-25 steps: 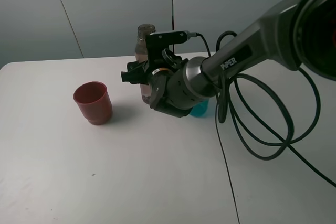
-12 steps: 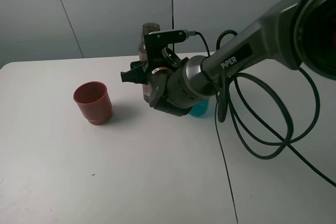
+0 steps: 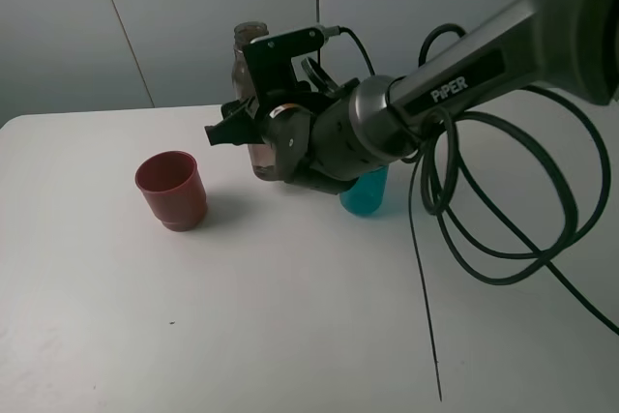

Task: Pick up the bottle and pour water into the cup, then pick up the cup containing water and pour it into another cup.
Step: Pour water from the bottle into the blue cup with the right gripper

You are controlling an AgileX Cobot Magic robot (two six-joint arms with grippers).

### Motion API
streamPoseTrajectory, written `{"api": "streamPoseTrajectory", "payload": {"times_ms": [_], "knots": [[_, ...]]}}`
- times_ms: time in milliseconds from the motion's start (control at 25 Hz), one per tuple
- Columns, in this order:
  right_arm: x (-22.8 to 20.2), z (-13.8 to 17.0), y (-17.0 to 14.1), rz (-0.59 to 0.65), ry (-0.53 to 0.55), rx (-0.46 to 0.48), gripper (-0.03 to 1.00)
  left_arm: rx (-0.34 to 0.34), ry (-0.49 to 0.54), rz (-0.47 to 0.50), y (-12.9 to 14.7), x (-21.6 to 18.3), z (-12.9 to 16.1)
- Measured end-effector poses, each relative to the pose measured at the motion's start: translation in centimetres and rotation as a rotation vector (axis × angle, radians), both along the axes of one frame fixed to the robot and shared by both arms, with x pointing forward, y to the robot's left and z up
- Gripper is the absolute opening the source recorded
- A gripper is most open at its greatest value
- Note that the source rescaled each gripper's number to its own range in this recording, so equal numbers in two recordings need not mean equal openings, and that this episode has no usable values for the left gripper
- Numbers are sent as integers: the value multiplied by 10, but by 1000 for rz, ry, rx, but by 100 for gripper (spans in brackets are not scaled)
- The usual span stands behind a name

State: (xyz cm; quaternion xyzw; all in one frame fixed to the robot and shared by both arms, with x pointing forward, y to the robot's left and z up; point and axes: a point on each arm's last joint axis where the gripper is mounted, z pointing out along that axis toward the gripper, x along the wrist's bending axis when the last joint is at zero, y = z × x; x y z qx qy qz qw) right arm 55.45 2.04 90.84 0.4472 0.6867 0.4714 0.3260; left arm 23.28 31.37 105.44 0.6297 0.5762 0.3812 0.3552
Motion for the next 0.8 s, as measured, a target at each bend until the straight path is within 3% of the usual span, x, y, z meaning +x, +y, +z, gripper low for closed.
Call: {"api": "streamPoseTrajectory", "payload": {"times_ms": [240,480,680,800], "knots": [[-15,60,4,197,11,-15,4,0,0,0,0,0,0],[-33,106,-9,412,110,-62,4,0,0,0,0,0,0],[-19,138,-56,338,180,-69,4,0,0,0,0,0,0],[-13,158,-89,268,166,-146,4,0,0,0,0,0,0]]}}
